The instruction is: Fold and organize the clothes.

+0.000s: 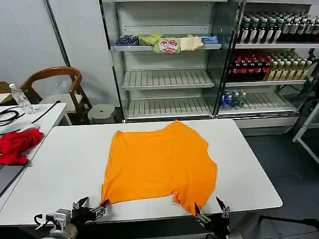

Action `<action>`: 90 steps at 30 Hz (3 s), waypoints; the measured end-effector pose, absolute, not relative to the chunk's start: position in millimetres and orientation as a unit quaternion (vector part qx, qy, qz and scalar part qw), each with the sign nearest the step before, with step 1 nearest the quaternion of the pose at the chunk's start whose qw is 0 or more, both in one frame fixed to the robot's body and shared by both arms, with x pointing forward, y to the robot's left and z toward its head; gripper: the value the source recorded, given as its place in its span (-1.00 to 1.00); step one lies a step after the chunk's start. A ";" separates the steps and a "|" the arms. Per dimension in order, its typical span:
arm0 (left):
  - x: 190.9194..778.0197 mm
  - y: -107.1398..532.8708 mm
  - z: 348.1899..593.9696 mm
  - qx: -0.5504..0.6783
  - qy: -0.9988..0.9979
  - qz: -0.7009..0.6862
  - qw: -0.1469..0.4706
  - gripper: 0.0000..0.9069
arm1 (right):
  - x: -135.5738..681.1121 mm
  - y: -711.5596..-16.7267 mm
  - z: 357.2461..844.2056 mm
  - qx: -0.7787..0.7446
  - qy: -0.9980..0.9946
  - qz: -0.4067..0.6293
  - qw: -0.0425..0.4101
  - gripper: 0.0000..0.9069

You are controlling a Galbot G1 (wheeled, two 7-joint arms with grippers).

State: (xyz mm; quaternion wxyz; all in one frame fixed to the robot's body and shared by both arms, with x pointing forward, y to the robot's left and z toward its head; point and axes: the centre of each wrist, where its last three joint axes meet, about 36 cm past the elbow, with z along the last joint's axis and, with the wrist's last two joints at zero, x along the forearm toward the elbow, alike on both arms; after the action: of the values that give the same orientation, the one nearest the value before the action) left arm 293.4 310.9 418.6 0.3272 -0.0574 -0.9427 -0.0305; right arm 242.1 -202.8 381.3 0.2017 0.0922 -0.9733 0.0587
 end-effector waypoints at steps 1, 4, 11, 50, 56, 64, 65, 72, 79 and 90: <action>293.0 310.7 418.5 -0.058 -0.942 -0.030 0.328 1.00 | 241.5 -202.2 380.4 0.093 -0.973 0.059 0.204 1.00; 292.1 310.4 417.9 -0.057 -0.942 -0.029 0.330 1.00 | 240.1 -200.4 379.0 0.095 -0.971 0.059 0.212 1.00; 289.8 309.2 417.6 -0.060 -0.941 -0.027 0.331 -0.98 | 238.8 -196.4 380.7 0.101 -0.969 0.052 0.221 -1.00; 347.8 326.2 430.4 -0.148 -0.957 0.002 0.251 -1.00 | 321.8 -209.4 408.6 0.115 -0.983 0.030 0.142 -1.00; 381.6 328.5 427.9 -0.153 -0.962 0.020 0.226 -1.00 | 357.1 -215.8 403.5 0.108 -0.985 0.036 0.130 -1.00; 422.0 333.0 417.4 -0.153 -0.964 0.038 0.213 -1.00 | 398.6 -216.6 397.6 0.104 -0.987 0.039 0.114 -1.00; 426.0 333.1 416.4 -0.153 -0.964 0.040 0.212 -1.00 | 404.2 -216.4 397.0 0.103 -0.988 0.039 0.112 -1.00; 450.5 339.1 412.0 -0.146 -0.966 0.050 0.206 -1.00 | 435.4 -213.2 392.2 0.097 -0.989 0.042 0.106 -1.00; 463.9 345.5 404.9 -0.136 -0.967 0.058 0.207 -1.00 | 457.7 -211.2 387.0 0.093 -0.989 0.047 0.105 -1.00; 474.2 344.9 391.9 -0.128 -0.967 0.056 0.211 1.00 | 482.1 -209.6 380.0 0.086 -0.989 0.062 0.104 1.00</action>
State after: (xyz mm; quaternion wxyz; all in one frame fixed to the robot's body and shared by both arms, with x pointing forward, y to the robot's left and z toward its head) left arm 474.2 344.9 391.9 0.2111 -0.1283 -0.9674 0.0565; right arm 482.1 -209.6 380.0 0.1043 0.0858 -0.9889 0.0623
